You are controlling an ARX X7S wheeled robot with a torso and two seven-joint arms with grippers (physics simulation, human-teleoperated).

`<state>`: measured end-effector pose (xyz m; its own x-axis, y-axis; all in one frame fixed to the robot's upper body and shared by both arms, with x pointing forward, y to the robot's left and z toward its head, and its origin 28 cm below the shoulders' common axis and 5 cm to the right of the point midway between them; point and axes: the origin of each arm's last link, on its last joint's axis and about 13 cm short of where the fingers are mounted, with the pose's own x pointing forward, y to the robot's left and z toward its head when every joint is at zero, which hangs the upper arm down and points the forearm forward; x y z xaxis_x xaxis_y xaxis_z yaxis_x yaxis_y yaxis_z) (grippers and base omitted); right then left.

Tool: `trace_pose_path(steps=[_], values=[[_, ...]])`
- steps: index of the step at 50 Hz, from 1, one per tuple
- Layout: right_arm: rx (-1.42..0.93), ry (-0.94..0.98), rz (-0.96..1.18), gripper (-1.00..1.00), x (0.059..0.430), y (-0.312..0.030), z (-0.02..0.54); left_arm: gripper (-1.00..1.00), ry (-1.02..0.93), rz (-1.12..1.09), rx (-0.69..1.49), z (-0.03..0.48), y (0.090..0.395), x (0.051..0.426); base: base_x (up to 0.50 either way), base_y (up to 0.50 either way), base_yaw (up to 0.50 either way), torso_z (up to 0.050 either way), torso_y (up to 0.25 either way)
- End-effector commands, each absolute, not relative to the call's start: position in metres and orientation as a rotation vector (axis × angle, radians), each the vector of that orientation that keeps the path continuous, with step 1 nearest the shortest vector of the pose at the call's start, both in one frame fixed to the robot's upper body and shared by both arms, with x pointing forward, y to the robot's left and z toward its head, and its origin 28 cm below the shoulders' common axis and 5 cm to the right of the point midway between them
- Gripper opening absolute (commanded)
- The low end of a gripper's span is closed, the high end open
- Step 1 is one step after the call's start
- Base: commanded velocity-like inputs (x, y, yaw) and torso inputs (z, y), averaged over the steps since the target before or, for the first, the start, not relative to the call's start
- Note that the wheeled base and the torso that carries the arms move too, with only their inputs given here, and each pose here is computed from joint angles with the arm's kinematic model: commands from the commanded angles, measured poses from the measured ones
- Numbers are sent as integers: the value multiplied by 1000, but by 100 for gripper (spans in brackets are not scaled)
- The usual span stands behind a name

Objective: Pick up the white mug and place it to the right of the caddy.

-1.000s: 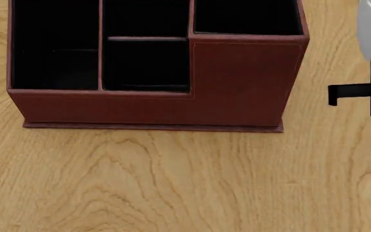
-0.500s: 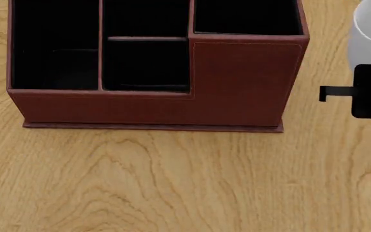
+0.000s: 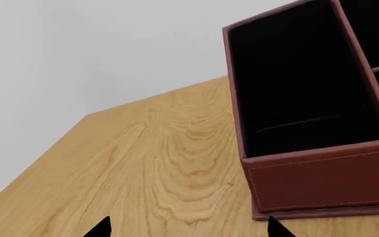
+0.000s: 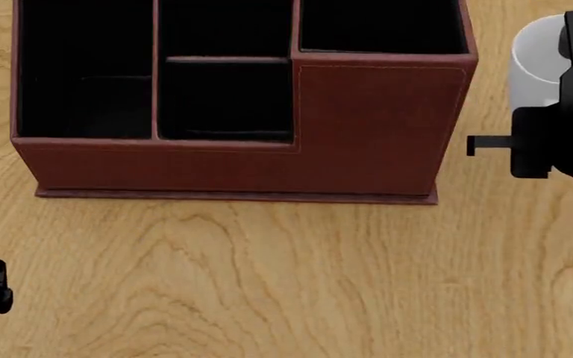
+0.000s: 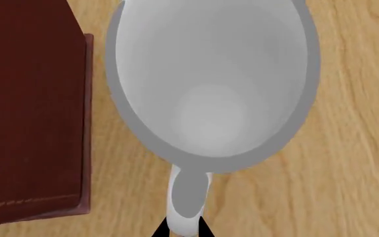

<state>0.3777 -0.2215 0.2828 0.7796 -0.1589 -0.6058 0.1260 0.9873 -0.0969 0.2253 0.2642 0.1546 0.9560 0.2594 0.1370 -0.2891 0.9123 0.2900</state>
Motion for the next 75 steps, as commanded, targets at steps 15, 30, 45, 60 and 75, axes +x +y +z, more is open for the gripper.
trace_pose_path(steps=[15, 30, 45, 60, 75], values=[[-90, 712, -138, -100, 390, -218, 262, 100, -92, 294, 312, 152, 267, 225, 0, 0, 0, 0, 1], [-83, 744, -129, -100, 390, -217, 249, 100, -91, 299, 312, 150, 269, 223, 0, 0, 0, 0, 1], [-83, 748, -126, -100, 390, -216, 249, 100, -95, 301, 310, 152, 269, 221, 0, 0, 0, 0, 0], [-86, 735, -123, 100, 386, -215, 260, 100, -106, 302, 306, 158, 269, 218, 0, 0, 0, 0, 1], [-137, 648, -65, 100, 360, -200, 296, 100, -123, 294, 298, 162, 266, 217, 0, 0, 0, 0, 0]])
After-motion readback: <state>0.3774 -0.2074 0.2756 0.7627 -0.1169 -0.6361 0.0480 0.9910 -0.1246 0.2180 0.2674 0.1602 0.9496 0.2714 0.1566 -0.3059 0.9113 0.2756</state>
